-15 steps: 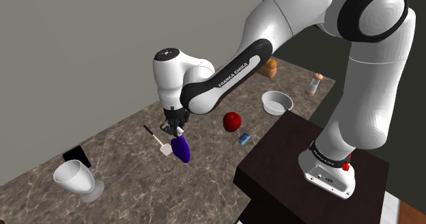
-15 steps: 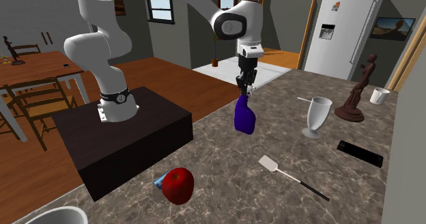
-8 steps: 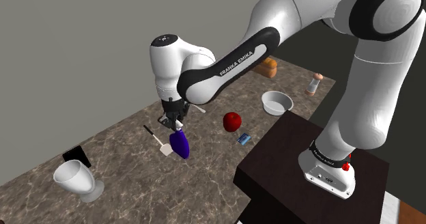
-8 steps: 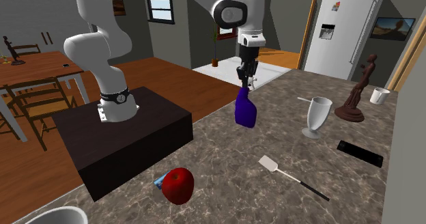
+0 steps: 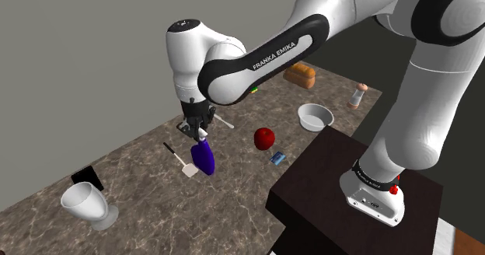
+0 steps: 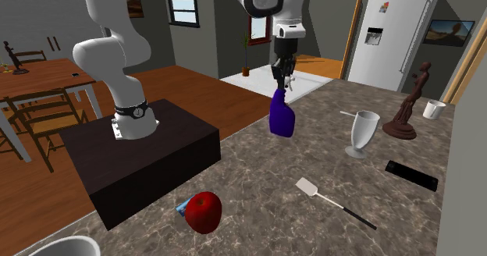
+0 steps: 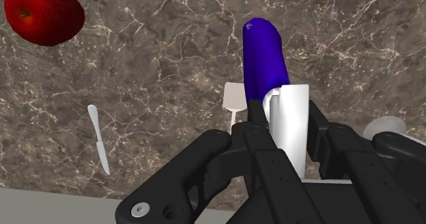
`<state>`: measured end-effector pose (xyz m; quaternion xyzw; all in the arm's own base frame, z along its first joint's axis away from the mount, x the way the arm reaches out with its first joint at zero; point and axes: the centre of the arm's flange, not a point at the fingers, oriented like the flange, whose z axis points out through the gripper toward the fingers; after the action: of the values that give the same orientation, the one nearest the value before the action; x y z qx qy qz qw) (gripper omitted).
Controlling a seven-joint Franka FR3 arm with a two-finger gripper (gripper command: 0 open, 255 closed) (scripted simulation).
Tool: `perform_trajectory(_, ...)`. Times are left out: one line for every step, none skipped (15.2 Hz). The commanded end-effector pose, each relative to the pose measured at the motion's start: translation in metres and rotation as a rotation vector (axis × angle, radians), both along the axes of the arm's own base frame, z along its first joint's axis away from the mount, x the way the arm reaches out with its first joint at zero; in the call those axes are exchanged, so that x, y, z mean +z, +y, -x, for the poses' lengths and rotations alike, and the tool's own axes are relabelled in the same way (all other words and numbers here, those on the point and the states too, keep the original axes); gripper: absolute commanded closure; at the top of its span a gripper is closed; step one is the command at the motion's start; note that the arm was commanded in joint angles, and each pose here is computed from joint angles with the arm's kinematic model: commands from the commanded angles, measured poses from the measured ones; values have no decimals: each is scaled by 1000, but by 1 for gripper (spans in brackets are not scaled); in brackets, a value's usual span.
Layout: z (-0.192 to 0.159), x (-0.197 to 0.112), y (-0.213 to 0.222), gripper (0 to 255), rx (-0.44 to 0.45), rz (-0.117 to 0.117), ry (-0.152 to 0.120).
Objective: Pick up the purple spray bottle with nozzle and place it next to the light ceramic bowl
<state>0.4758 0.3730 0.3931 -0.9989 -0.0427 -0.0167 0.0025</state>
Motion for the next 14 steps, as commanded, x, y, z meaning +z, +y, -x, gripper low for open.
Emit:
perform_trajectory(0, 10, 0, 255, 0, 0, 0)
perform_trajectory(0, 15, 0, 255, 0, 0, 0)
perform_trajectory(0, 21, 0, 255, 0, 0, 0)
perform_trajectory(0, 26, 0, 255, 0, 0, 0)
perform_trajectory(0, 31, 0, 255, 0, 0, 0)
perform_trajectory(0, 36, 0, 255, 0, 0, 0)
perform_trajectory(0, 42, 0, 255, 0, 0, 0)
perform_trajectory(0, 47, 0, 255, 0, 0, 0)
perform_trajectory(0, 52, 0, 255, 0, 0, 0)
perform_trajectory(0, 58, 0, 255, 0, 0, 0)
perform_trajectory(0, 63, 0, 255, 0, 0, 0)
perform_trajectory(0, 68, 0, 255, 0, 0, 0)
perform_trajectory(0, 73, 0, 255, 0, 0, 0)
perform_trajectory(0, 79, 0, 255, 0, 0, 0)
